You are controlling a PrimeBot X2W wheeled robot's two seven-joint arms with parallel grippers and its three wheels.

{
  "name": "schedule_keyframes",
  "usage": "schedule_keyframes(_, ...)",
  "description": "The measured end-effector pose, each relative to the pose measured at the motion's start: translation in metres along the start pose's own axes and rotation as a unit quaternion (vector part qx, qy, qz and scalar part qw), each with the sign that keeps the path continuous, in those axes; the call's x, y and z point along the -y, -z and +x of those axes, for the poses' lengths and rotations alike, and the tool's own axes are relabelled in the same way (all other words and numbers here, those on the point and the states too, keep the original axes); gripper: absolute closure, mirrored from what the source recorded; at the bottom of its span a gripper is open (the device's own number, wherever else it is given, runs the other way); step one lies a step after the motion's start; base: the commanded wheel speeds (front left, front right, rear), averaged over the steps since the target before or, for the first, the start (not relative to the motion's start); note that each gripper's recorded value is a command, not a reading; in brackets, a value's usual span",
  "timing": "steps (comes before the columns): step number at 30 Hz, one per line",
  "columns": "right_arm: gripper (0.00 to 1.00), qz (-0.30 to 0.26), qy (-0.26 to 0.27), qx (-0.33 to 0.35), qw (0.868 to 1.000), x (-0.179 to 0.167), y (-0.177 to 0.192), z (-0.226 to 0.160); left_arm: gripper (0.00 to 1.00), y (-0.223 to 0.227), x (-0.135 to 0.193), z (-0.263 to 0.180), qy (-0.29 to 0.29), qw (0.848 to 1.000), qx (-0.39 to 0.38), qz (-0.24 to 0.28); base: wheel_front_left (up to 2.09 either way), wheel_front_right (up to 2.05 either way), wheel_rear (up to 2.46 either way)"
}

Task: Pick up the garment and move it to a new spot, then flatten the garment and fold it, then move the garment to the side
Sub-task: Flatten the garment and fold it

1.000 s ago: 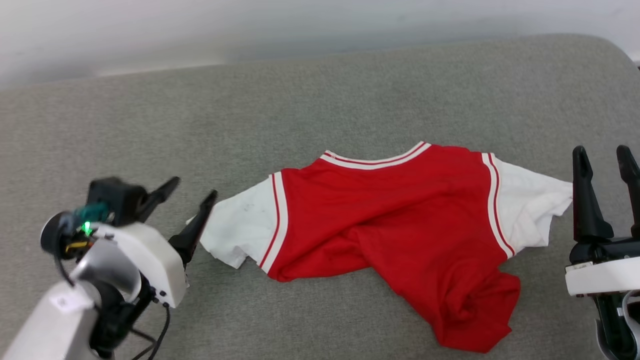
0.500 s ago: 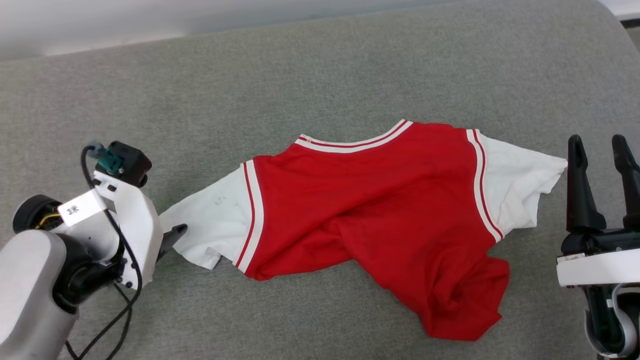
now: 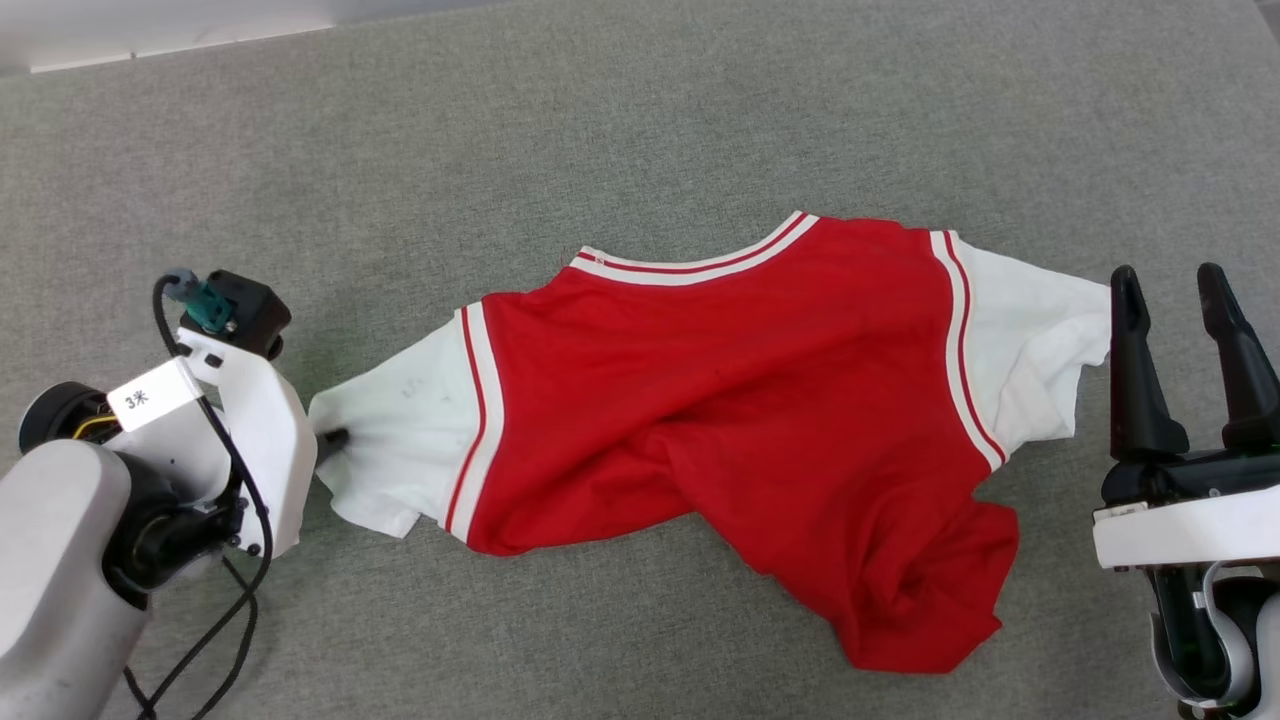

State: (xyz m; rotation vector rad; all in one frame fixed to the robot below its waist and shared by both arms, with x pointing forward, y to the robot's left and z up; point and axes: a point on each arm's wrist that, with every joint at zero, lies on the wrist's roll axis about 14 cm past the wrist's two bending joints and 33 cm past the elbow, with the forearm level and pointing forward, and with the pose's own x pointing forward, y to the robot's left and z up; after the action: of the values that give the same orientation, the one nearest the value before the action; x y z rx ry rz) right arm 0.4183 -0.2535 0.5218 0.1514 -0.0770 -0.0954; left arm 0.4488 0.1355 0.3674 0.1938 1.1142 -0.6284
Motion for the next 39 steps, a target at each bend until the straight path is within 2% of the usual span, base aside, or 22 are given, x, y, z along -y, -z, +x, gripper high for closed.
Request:
schedule_keyframes(7,0.0,-0.013,-0.009,-0.021,1.0,-0.001,0.002,-0.002,1.0,-0.026,-0.009,-0.012,-0.031,0.994,0.107,-0.01,0.0,0.0,0.0)
schedule_keyframes(13,0.0,-0.048,-0.035,-0.091,0.994,-0.004,0.014,-0.008,1.0,-0.048,-0.022,-0.054,-0.086,0.972,0.219,-0.018,0.0,0.0,0.0)
schedule_keyframes(18,0.0,-0.082,-0.057,-0.178,0.979,-0.004,0.027,-0.009,1.0,-0.056,-0.019,-0.093,-0.111,0.952,0.285,-0.003,0.0,0.0,0.0)
schedule_keyframes(21,0.0,-0.081,-0.057,-0.243,0.965,-0.001,0.039,-0.011,1.0,-0.061,-0.009,-0.114,-0.111,0.941,0.318,0.011,0.0,0.0,0.0)
schedule_keyframes(25,0.0,-0.091,-0.049,-0.321,0.941,0.009,0.048,-0.013,1.0,-0.06,0.008,-0.131,-0.101,0.935,0.339,0.021,0.0,0.0,0.0)
schedule_keyframes(30,0.0,-0.131,-0.032,-0.39,0.911,0.025,0.049,0.001,1.0,-0.06,0.022,-0.138,-0.089,0.933,0.348,0.031,0.0,0.0,0.0)
schedule_keyframes(32,0.0,-0.131,-0.028,-0.426,0.895,0.027,0.055,0.005,1.0,-0.06,0.024,-0.139,-0.087,0.932,0.349,0.035,0.0,0.0,0.0)
schedule_keyframes(36,0.0,-0.137,-0.014,-0.461,0.876,0.032,0.057,0.029,1.0,-0.059,0.027,-0.136,-0.082,0.933,0.347,0.039,0.0,0.0,0.0)
schedule_keyframes(39,0.0,-0.145,0.007,-0.501,0.853,0.042,0.073,0.037,1.0,-0.059,0.027,-0.132,-0.081,0.935,0.344,0.041,0.0,0.0,0.0)
